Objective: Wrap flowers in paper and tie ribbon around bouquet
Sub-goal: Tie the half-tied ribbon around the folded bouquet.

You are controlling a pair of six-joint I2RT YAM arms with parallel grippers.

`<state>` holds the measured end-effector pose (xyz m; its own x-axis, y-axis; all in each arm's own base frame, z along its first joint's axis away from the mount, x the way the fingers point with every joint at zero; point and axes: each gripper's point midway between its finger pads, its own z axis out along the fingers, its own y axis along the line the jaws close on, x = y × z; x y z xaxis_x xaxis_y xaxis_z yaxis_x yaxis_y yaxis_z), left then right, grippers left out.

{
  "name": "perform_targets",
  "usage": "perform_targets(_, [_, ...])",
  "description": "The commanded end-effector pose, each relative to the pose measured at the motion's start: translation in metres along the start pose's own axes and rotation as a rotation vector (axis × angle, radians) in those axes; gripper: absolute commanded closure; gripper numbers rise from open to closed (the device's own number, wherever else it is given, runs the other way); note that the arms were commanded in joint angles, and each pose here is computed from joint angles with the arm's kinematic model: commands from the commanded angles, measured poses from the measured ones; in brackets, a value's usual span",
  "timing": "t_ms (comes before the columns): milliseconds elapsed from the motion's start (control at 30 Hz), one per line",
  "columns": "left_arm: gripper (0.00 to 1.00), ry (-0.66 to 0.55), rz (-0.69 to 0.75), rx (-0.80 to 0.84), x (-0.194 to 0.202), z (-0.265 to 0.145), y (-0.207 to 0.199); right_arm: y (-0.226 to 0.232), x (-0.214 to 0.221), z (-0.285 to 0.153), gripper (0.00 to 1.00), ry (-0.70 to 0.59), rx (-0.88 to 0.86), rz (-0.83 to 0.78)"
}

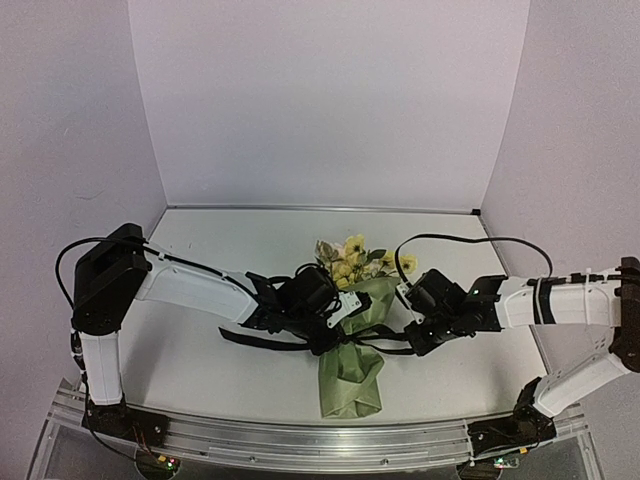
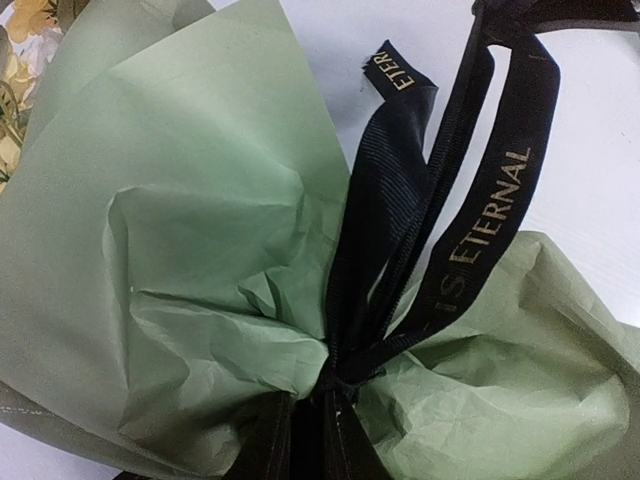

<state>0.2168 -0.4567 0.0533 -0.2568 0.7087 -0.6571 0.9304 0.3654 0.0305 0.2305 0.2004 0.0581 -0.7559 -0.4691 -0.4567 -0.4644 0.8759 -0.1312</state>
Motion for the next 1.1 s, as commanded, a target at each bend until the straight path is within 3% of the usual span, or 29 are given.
perform_targets(0, [0.87,0.141,-0.012,0.022,0.045,0.007,-0.004,-0.019,0.008,0.002,1.00,0.076,0.049,-0.076])
perform_targets(200, [0.87,0.137,-0.009,0.027,0.043,0.007,-0.005,0.006,0.001,0.015,0.99,0.133,-0.123,-0.054])
perform_targets(367, [0.87,0.134,-0.012,0.029,0.041,0.008,-0.005,0.020,-0.008,0.002,0.87,0.156,-0.199,0.068])
perform_targets(533, [0.87,0.131,-0.017,0.032,0.041,0.009,-0.006,0.011,0.001,-0.016,0.65,0.141,-0.165,0.240])
perform_targets(667, [0.87,0.131,-0.017,0.036,0.040,0.010,-0.006,0.014,0.014,-0.018,0.56,0.108,-0.117,0.285])
perform_targets(1067, [0.87,0.132,-0.017,0.038,0.040,0.011,-0.007,0.021,0.016,0.004,0.48,-0.101,0.057,0.504])
